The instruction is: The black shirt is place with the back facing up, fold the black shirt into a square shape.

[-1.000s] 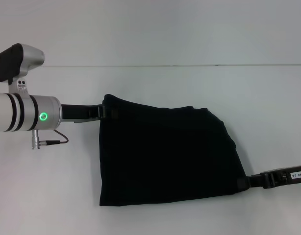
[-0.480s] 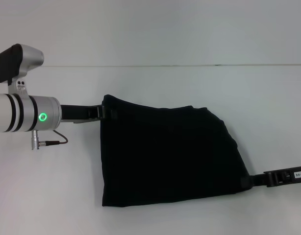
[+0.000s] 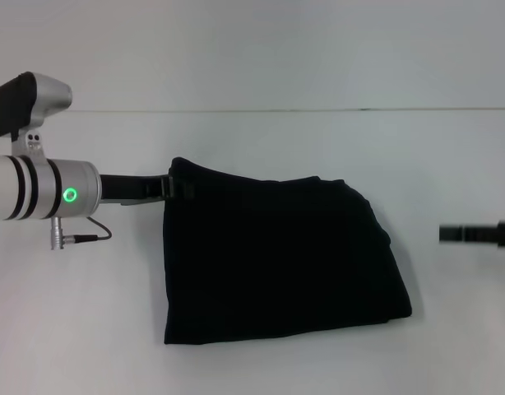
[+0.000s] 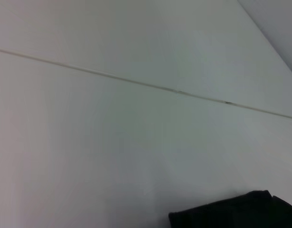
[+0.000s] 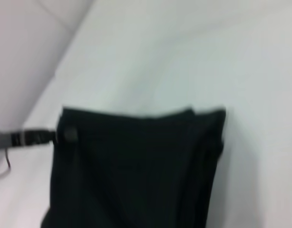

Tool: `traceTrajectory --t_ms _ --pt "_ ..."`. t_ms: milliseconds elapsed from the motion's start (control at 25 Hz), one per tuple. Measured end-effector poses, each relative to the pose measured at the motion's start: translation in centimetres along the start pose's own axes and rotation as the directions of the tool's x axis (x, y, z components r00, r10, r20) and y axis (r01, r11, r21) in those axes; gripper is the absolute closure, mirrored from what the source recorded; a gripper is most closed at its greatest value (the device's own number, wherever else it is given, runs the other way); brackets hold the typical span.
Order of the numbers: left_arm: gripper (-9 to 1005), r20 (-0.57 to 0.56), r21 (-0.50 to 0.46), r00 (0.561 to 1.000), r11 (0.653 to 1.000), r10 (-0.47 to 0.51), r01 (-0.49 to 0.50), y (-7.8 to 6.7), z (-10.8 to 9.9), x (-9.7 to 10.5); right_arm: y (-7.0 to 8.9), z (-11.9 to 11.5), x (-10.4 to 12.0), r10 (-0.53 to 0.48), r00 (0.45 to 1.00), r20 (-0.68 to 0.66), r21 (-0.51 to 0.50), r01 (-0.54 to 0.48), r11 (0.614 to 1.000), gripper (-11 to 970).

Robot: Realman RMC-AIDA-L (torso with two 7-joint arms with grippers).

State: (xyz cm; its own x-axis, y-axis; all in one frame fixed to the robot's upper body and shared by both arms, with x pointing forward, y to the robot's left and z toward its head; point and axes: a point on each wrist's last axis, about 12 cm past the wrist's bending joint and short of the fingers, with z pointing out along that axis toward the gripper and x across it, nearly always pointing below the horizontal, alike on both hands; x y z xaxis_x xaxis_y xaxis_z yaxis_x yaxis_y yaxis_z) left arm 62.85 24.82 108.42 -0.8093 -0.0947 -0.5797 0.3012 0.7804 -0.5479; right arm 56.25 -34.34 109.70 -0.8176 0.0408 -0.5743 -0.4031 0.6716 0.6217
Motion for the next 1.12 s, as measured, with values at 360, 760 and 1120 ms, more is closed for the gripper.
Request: traceTrajectory --t_ms 360,760,1120 --pt "813 0.035 -0.043 0.999 0.999 0.029 -0.027 0.1 0.1 -1.2 1.7 1.9 -2.4 -0.127 0.980 0.156 -0.056 0.137 0.989 435" --pt "802 0.067 -0.068 0.995 0.995 0.074 -0.069 -0.6 0.6 -2.7 3.7 6.5 -3.4 -0.220 0.971 0.098 -0.056 0.226 0.973 440" --pt "792 0.091 -0.105 0.992 0.992 0.087 -0.077 -0.5 0.8 -3.1 4.1 8.2 -3.8 -0.273 0.959 0.078 -0.025 0.276 0.961 444"
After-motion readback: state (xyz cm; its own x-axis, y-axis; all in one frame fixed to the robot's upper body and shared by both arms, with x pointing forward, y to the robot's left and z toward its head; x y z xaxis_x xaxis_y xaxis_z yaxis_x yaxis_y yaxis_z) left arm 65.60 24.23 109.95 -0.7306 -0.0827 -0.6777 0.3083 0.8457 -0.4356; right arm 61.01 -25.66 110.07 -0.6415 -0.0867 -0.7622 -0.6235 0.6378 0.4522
